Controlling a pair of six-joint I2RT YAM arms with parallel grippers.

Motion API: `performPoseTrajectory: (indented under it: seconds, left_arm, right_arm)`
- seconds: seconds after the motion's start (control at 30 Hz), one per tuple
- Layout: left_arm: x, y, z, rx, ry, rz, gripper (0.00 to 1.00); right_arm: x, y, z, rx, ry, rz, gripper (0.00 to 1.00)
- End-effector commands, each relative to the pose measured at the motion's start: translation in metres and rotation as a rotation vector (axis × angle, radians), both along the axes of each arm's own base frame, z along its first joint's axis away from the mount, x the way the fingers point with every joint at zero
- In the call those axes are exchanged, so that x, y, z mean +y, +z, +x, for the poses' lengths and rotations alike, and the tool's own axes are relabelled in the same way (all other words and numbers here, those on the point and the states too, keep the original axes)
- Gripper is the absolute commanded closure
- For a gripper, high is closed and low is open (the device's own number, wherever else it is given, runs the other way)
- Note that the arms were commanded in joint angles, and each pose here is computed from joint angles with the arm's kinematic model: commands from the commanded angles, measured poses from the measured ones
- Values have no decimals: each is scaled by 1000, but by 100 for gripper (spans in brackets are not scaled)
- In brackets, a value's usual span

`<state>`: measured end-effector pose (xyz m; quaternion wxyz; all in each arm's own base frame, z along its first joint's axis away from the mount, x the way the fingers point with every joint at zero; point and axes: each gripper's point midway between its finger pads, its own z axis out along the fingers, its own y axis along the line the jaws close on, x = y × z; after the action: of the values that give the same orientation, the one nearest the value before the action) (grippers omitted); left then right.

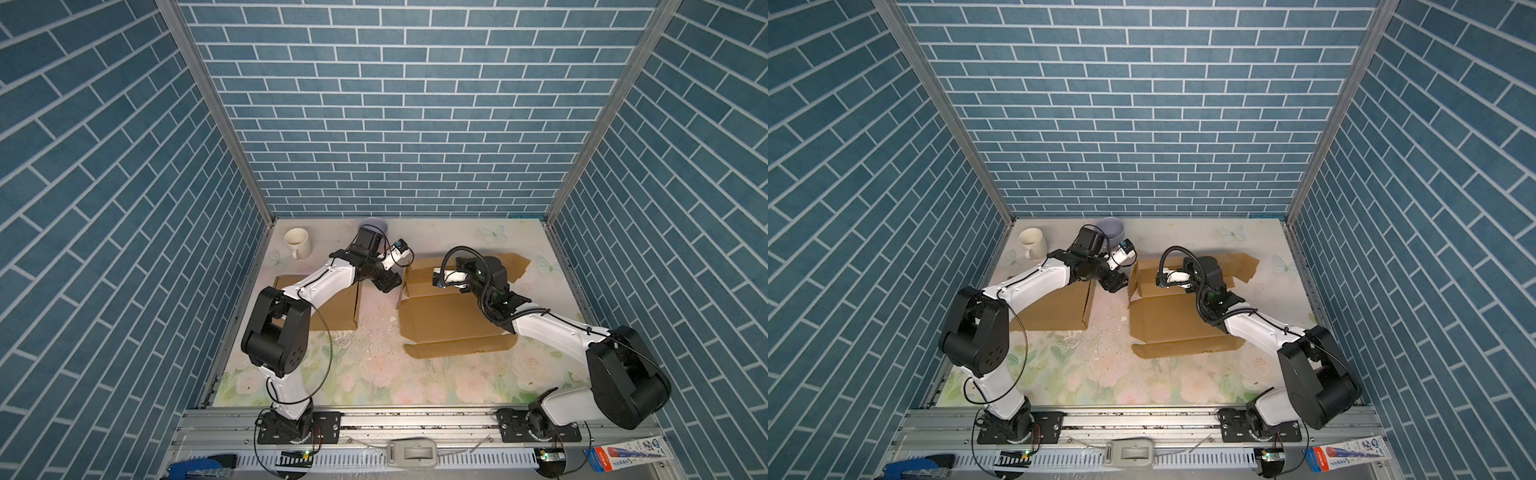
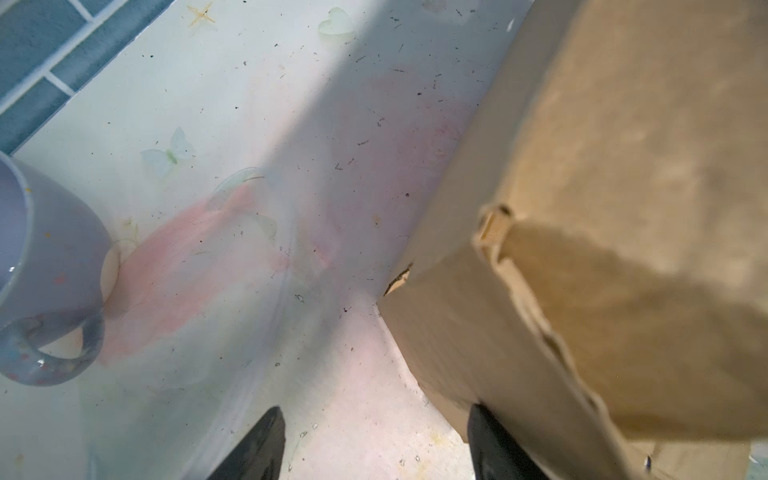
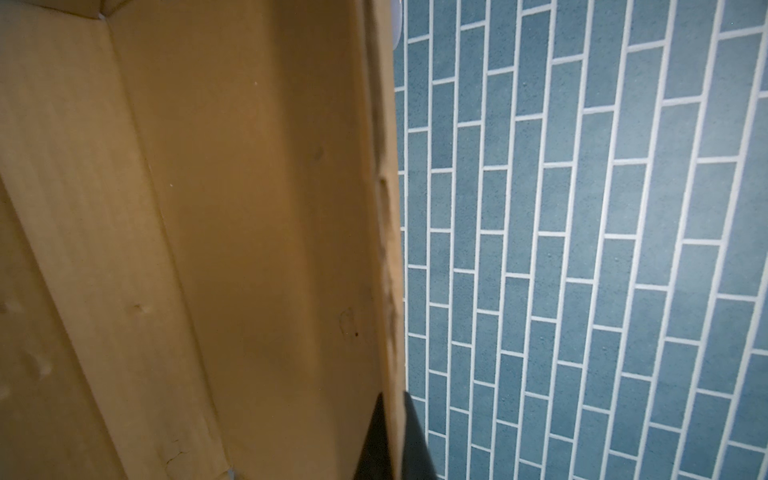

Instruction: Fold the paper box

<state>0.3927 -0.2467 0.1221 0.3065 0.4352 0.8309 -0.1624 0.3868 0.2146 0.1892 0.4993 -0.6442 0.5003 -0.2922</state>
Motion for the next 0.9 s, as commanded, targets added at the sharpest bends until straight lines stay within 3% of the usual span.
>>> performPoseTrajectory:
  seconds: [0.0,0.1,0.27,0.33,0.53,0.7,0.87]
  left_arm:
    - [5,-6,-18,41,-44,44,27]
    - [28,-8,-22,61,-26,113,25]
    - [45,-7,-22,118,71,94,25]
    - [56,-8,-18,133,167,94,26]
    - [89,18,-19,168,469,-73,30]
    - [85,47,-50,183,516,-232,35]
    - [45,45,-84,207,438,-358,39]
  right_arm:
    - [6,11,5,7,2,36,100]
    - [5,11,4,12,2,33,100]
    - [6,9,7,17,-4,28,100]
    - [6,6,7,28,-6,20,100]
    - [4,-2,7,55,-11,20,100]
    - [1,-7,11,82,-20,21,100]
    - [0,-15,15,105,-28,20,100]
